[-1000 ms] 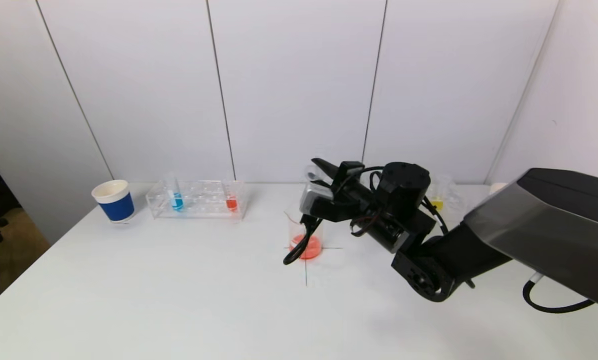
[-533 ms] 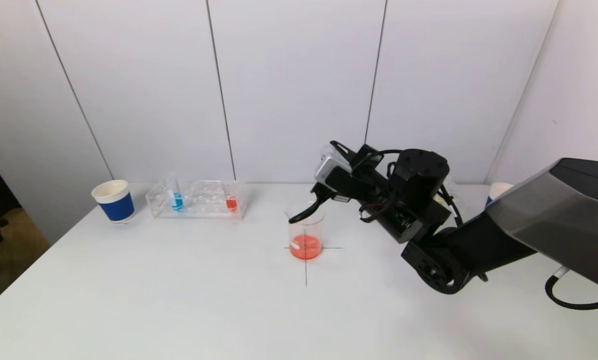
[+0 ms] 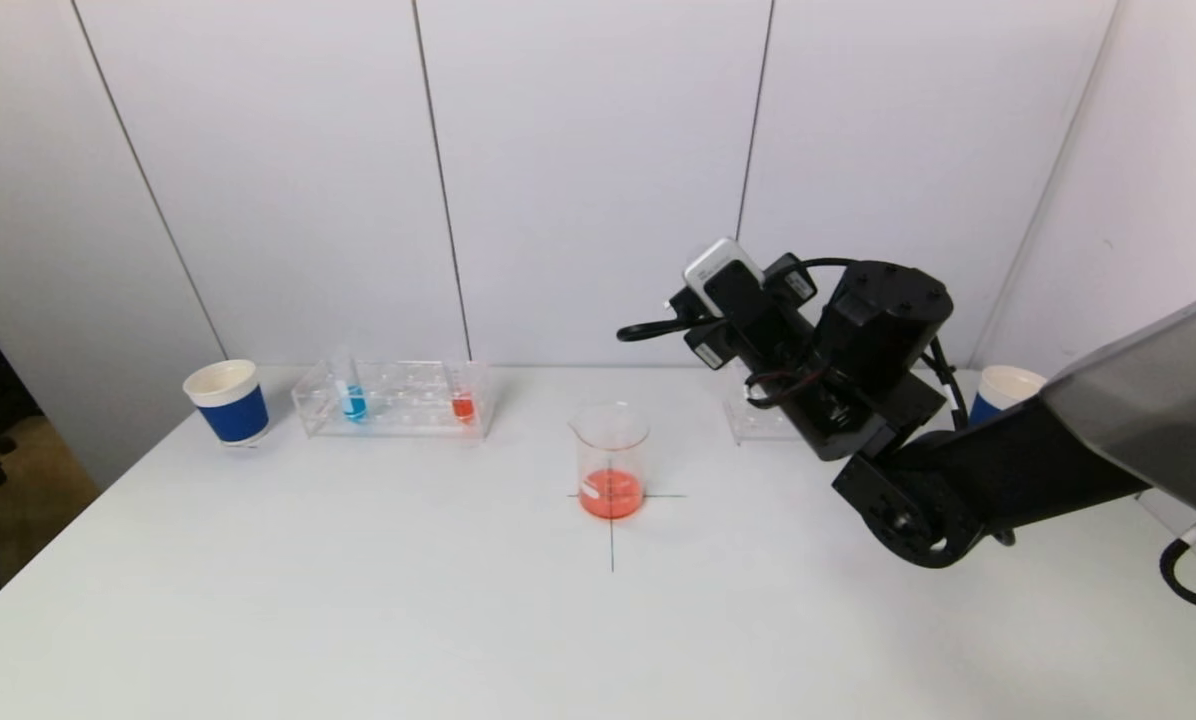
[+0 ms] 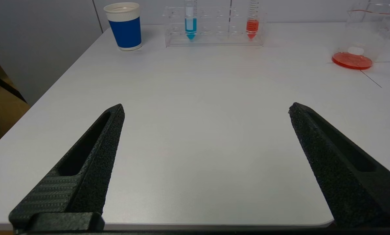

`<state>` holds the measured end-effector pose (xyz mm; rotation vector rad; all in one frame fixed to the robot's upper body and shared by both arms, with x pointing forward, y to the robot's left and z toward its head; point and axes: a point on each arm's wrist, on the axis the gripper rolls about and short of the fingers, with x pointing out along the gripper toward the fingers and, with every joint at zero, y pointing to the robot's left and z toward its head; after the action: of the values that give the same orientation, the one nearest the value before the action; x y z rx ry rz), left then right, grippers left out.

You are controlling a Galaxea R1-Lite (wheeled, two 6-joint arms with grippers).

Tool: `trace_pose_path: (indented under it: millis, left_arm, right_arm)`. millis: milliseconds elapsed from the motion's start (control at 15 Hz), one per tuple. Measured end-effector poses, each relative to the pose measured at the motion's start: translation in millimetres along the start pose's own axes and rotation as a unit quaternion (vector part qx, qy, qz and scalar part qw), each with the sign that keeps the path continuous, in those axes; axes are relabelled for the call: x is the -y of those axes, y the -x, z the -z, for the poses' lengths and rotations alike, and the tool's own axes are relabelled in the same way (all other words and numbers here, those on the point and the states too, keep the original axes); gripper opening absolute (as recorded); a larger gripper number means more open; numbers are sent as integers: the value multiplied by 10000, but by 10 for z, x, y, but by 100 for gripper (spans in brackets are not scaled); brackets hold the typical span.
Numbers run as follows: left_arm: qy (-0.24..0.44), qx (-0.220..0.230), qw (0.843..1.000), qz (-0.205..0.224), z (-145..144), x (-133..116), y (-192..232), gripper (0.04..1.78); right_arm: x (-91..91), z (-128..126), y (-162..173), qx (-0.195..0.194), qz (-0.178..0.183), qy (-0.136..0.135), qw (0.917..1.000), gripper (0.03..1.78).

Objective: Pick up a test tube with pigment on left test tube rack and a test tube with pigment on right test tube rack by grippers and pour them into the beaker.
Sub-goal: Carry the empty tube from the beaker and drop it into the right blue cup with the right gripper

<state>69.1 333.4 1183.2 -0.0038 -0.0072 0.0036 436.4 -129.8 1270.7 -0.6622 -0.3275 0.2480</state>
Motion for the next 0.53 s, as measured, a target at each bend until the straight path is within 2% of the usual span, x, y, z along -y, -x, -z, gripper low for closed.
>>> trace_pose_path:
  millis: [200,533]
  left_arm:
    - [0,0,10000,-2,0,0,0,176]
    - [0,0,10000,-2,0,0,0,176]
  right_arm:
    - [90,-11,2,-72,47,-331,9994,50]
    - [279,-54,33,-339,26,-1061,9938,50]
